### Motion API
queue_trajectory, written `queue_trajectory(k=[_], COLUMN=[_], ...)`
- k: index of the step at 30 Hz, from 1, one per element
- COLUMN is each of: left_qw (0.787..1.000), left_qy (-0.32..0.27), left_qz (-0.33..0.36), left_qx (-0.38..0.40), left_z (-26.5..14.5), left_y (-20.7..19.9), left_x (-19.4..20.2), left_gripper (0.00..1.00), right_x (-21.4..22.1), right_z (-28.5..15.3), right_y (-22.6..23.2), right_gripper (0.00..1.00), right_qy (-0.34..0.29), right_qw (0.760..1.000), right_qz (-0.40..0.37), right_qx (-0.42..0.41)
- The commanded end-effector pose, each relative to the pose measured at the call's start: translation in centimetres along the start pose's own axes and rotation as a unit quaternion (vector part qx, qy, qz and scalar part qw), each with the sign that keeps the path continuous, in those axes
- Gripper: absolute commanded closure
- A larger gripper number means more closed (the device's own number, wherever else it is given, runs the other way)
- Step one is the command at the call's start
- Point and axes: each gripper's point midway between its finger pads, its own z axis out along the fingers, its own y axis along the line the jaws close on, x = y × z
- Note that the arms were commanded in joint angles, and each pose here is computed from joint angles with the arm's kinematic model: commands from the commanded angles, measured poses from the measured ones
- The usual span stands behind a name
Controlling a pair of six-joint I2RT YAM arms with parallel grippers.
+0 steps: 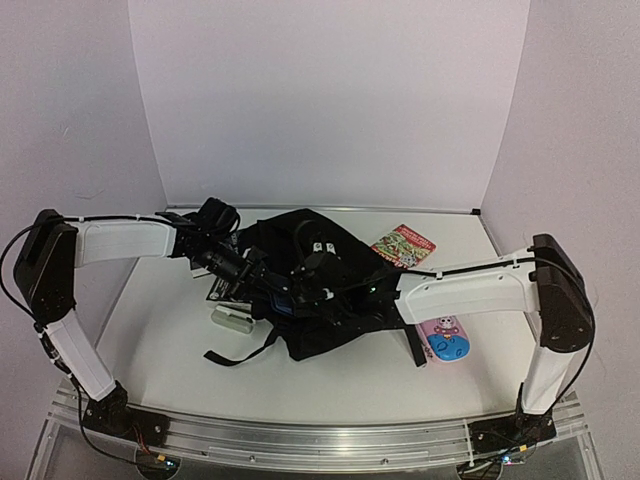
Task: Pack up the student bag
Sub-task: Place the stationery in the student bag.
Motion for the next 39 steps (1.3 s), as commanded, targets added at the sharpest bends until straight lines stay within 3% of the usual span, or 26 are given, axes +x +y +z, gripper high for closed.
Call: queue_trajectory(k=[1, 9, 23, 28, 30, 35, 39], left_qw=[0.993, 0.980, 0.988, 0.989, 0.986, 0.978, 0.977], left_qy=[-0.094, -0.164, -0.116, -0.120, -0.135, -0.164, -0.168], left_qz=[0.064, 0.080, 0.077, 0.084, 0.098, 0.123, 0.124], left_qx=[0.036, 0.081, 0.063, 0.031, 0.006, -0.031, -0.044], left_z=[-1.5, -3.4, 1.4, 1.3, 0.5, -1.4, -1.9], left_y=[-3.3, -5.6, -4.9, -4.0, -3.7, -3.7, -3.2], left_x=[-2.5, -4.0, -2.3, -1.7, -1.6, -1.0, -0.6], left_gripper=[1.00, 1.00, 1.00, 0.98, 0.91, 0.58, 0.47], right_x=[-4.1, -3.1, -3.7, -3.7, -3.7, -2.9, -2.8], right_z=[-4.0, -4.6, -3.7, -3.6, -3.6, -3.7, -3.9], right_y=[3.8, 3.6, 4.2, 3.4, 3.2, 2.3, 2.1], right_gripper=[1.00, 1.00, 1.00, 1.00, 1.00, 1.00, 1.00], right_qy=[-0.044, -0.026, -0.036, -0.042, -0.043, -0.033, -0.030], right_qw=[0.992, 0.990, 0.988, 0.986, 0.986, 0.988, 0.988], right_qz=[0.076, 0.095, 0.124, 0.144, 0.147, 0.142, 0.141], right_qx=[-0.091, -0.099, -0.084, -0.067, -0.065, -0.053, -0.051])
